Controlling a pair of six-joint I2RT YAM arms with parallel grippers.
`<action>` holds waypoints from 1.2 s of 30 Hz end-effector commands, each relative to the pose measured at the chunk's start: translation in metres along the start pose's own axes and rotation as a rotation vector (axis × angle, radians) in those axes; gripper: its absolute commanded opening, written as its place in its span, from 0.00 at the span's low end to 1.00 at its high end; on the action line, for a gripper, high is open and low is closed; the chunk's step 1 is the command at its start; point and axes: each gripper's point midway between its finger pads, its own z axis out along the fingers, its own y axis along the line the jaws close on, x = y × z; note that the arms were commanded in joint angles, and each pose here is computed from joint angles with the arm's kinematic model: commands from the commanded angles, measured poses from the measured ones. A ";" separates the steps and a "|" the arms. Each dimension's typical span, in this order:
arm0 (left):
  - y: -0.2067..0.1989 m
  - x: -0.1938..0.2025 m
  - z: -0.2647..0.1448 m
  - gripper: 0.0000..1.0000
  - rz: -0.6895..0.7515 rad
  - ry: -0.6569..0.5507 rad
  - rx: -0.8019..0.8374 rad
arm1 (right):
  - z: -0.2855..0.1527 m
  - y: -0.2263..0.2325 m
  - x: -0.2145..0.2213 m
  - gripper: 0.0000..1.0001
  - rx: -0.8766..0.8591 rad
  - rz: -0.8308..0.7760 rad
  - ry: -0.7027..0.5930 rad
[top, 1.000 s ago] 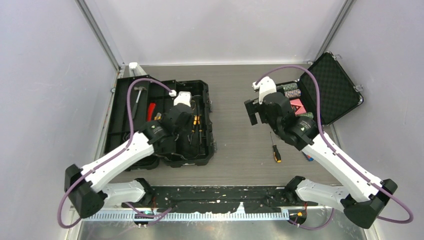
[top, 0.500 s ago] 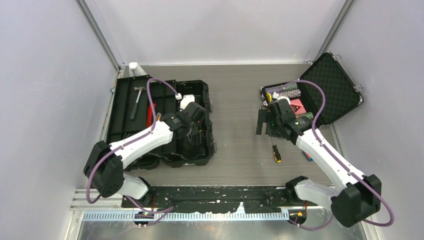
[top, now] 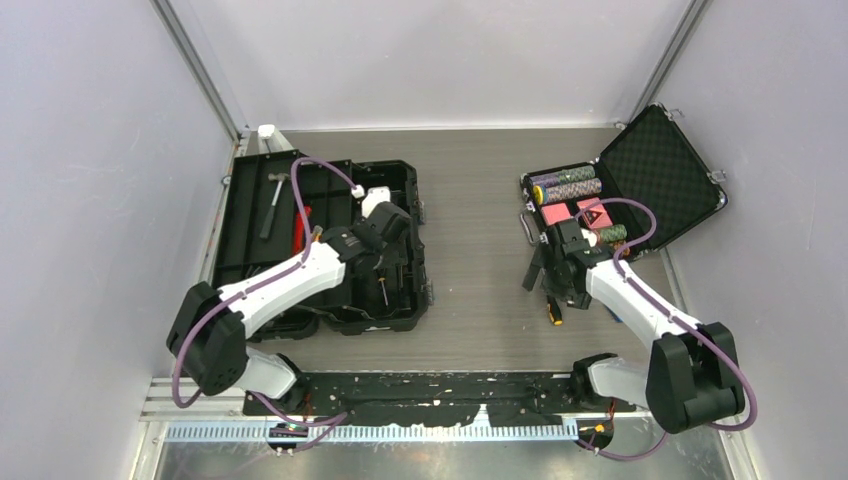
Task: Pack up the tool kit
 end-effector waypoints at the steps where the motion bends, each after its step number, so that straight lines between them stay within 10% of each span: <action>1: -0.015 -0.035 -0.033 0.60 -0.050 -0.114 0.126 | 0.016 -0.003 0.007 0.99 0.003 0.079 0.019; 10: -0.024 -0.073 -0.098 0.80 -0.010 -0.284 0.328 | 0.032 0.001 0.026 0.82 -0.020 0.061 0.101; 24: -0.004 -0.090 -0.139 0.88 0.041 -0.451 0.393 | 0.033 0.027 0.052 0.09 -0.194 -0.028 0.223; 36: -0.011 -0.111 -0.175 0.99 0.298 -0.480 0.441 | -0.066 0.129 -0.026 0.05 -0.455 -0.633 -0.088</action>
